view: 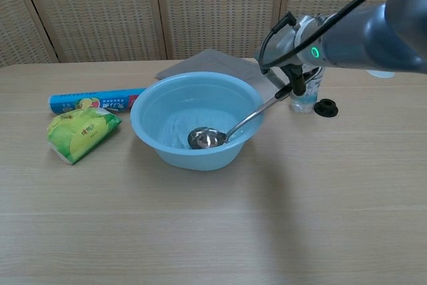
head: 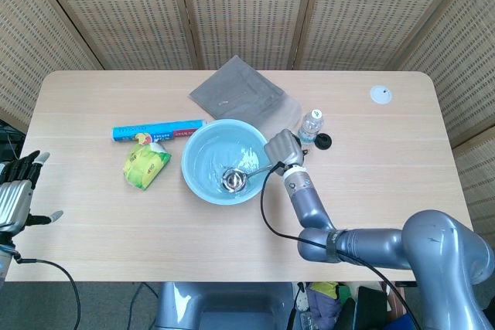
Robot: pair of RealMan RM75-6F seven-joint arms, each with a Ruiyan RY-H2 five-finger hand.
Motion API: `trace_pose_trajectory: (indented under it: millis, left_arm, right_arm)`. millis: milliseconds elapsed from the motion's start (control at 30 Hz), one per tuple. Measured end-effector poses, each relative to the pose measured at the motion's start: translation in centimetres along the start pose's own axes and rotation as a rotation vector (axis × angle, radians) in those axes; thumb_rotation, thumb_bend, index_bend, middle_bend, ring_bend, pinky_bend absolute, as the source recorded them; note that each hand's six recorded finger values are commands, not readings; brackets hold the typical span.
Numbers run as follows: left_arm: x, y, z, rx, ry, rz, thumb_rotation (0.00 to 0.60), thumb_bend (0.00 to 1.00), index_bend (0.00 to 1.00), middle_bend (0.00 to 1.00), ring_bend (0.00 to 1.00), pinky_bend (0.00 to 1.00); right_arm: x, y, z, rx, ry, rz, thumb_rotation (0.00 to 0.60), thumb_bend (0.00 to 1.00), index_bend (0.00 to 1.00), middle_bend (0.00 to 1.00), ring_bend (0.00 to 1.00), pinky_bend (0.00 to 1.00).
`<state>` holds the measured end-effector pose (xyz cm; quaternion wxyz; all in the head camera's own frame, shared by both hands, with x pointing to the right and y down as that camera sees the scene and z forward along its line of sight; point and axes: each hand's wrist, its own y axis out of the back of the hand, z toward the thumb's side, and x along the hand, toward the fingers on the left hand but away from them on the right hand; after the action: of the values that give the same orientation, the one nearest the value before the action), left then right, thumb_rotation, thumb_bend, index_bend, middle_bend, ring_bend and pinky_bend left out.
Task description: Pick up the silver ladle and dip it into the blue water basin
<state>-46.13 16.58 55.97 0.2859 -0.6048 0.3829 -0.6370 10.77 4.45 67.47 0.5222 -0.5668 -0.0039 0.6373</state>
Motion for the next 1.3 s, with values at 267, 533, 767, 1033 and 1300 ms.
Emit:
trace_pose_trajectory:
  millis: [267, 533, 767, 1033, 1300]
  left_arm:
    - [0.0, -0.1, 0.0, -0.001, -0.002, -0.005, 0.6, 0.0, 0.0, 0.0, 0.0, 0.0]
    - [0.0, -0.2, 0.2, -0.002, -0.007, -0.013, 0.6, 0.0, 0.0, 0.0, 0.0, 0.0]
    - [0.1, -0.2, 0.1, -0.004, -0.005, -0.017, 0.6, 0.0, 0.0, 0.0, 0.0, 0.0]
    - [0.1, -0.2, 0.0, -0.007, -0.003, -0.018, 0.6, 0.0, 0.0, 0.0, 0.0, 0.0]
    - [0.3, -0.2, 0.0, -0.012, 0.0, -0.023, 0.6, 0.0, 0.0, 0.0, 0.0, 0.0]
  right_arm:
    - [0.3, 1.1, -2.4, -0.315, 0.009, 0.092, 0.6, 1.0, 0.92, 0.97, 1.0, 1.0]
    - [1.1, 2.7, -4.9, -0.437, 0.007, 0.09, 0.6, 1.0, 0.92, 0.97, 1.0, 1.0]
    - [1.8, 3.8, -5.8, -0.514, 0.018, 0.097, 0.6, 1.0, 0.92, 0.97, 1.0, 1.0]
    - [2.4, 4.9, -6.5, -0.487, -0.003, 0.094, 0.6, 1.0, 0.92, 0.97, 1.0, 1.0]
    - [2.8, 5.7, -7.0, -0.446, -0.037, 0.115, 0.6, 1.0, 0.92, 0.97, 1.0, 1.0]
